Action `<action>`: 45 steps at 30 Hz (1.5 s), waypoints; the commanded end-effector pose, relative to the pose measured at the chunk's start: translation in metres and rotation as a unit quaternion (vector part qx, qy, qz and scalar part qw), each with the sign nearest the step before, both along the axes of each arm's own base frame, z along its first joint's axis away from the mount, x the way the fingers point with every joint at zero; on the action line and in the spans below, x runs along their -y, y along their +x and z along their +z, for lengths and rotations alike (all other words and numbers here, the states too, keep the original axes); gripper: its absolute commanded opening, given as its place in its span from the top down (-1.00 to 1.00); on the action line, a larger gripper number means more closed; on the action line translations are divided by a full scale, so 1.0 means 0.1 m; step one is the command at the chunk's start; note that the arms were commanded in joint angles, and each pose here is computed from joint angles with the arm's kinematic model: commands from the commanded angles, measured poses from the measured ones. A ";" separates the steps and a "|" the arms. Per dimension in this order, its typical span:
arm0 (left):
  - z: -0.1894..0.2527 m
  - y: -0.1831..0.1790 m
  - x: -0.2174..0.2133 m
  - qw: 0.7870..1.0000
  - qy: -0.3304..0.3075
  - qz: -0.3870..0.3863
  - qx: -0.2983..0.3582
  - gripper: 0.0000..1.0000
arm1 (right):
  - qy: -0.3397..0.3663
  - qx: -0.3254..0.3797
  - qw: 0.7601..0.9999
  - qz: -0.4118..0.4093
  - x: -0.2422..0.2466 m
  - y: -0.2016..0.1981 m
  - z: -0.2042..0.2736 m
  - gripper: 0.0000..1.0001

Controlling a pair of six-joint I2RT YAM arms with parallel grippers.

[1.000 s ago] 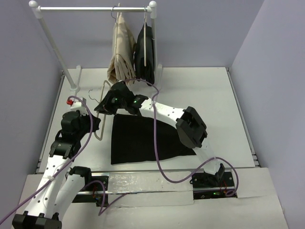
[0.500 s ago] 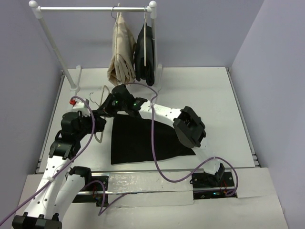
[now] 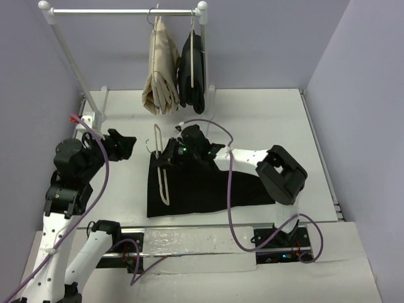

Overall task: Place the trousers on the hanger
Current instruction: Pick up the hanger from the clothesline, then place the trousers on the hanger.

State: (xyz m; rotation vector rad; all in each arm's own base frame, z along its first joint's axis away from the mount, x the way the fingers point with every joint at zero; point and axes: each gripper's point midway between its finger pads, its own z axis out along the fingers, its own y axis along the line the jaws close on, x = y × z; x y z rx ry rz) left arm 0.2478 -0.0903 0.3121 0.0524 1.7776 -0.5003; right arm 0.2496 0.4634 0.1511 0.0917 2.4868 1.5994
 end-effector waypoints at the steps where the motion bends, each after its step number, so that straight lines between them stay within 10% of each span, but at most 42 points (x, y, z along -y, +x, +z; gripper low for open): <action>1: -0.03 0.25 -0.06 0.997 -0.012 0.032 -0.070 -0.31 | 0.085 0.079 0.993 0.037 0.02 -0.16 0.48 1.00; 5: -0.54 0.54 -0.08 0.969 -0.042 -0.004 -0.242 -0.08 | 0.098 0.098 0.989 0.045 0.11 -0.25 0.44 1.00; 15: -1.77 0.58 -0.17 0.898 -0.055 -0.022 -0.436 -0.33 | 0.161 0.087 0.983 0.030 0.17 -0.32 0.32 1.00; 45: -3.10 0.18 0.28 0.807 -0.051 -0.074 -0.583 -0.35 | 0.132 0.010 0.991 -0.028 0.13 -0.32 -0.61 1.00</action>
